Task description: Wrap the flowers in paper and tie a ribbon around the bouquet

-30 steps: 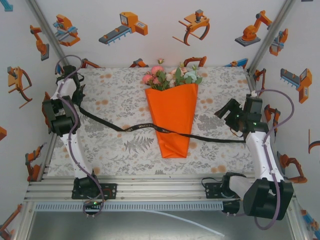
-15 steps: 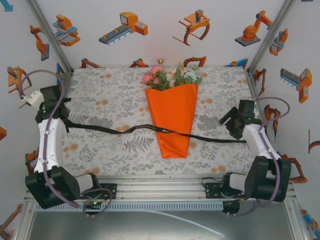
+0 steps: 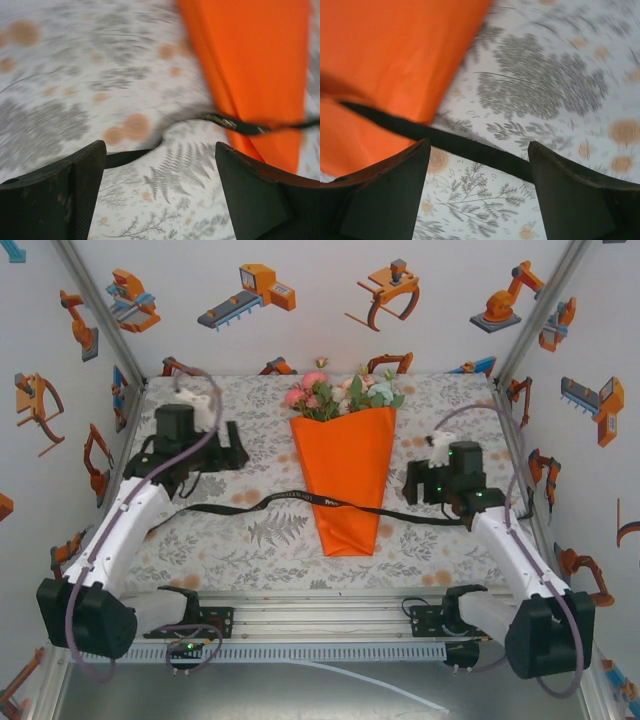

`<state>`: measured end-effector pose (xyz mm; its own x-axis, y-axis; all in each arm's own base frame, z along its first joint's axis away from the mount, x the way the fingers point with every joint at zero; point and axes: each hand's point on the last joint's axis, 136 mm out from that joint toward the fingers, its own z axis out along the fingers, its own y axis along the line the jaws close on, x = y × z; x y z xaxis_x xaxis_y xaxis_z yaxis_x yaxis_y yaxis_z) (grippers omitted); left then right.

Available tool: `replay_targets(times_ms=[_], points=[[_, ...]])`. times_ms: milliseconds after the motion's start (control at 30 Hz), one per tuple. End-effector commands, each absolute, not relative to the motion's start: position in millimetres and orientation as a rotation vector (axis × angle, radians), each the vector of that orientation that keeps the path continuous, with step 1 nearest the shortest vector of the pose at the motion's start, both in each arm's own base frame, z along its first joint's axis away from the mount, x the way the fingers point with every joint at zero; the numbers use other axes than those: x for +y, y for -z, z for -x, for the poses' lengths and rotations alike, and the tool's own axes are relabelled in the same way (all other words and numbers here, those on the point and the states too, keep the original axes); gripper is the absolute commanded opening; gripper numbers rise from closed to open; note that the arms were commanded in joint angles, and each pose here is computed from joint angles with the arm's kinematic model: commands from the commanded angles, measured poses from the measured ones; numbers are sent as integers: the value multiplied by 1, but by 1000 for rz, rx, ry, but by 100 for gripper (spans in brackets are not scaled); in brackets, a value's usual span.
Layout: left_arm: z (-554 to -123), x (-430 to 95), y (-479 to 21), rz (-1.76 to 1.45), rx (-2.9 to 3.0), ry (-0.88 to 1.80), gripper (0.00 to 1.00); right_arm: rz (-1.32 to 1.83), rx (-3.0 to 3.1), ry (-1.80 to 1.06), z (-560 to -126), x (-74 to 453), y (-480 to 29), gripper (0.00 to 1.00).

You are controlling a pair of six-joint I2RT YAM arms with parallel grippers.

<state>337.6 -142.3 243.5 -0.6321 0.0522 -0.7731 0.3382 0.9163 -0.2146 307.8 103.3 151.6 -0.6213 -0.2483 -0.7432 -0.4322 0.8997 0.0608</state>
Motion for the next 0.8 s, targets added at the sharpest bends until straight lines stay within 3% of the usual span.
replay_targets(times_ms=[0,133,333,433,533,567,767], points=[[-301,-189,-258,-783,2033,474,87,1107,2229,-99,-288,116,-115,73],[-273,-202,-266,-947,1926,519,99,1402,2308,-71,-285,134,-80,67],[-249,-204,-271,-1029,1800,544,97,1512,2327,-126,-296,164,-49,61],[-253,-201,-270,-1003,1804,520,97,1550,2365,-119,-295,166,-38,46],[-265,-193,-266,-946,1837,448,97,1523,2354,-69,-297,161,-42,4],[-269,-191,-264,-927,1847,426,97,1504,2353,-38,-297,156,-45,0],[-279,-184,-265,-853,1856,380,97,1212,2301,279,-294,106,-92,0]])
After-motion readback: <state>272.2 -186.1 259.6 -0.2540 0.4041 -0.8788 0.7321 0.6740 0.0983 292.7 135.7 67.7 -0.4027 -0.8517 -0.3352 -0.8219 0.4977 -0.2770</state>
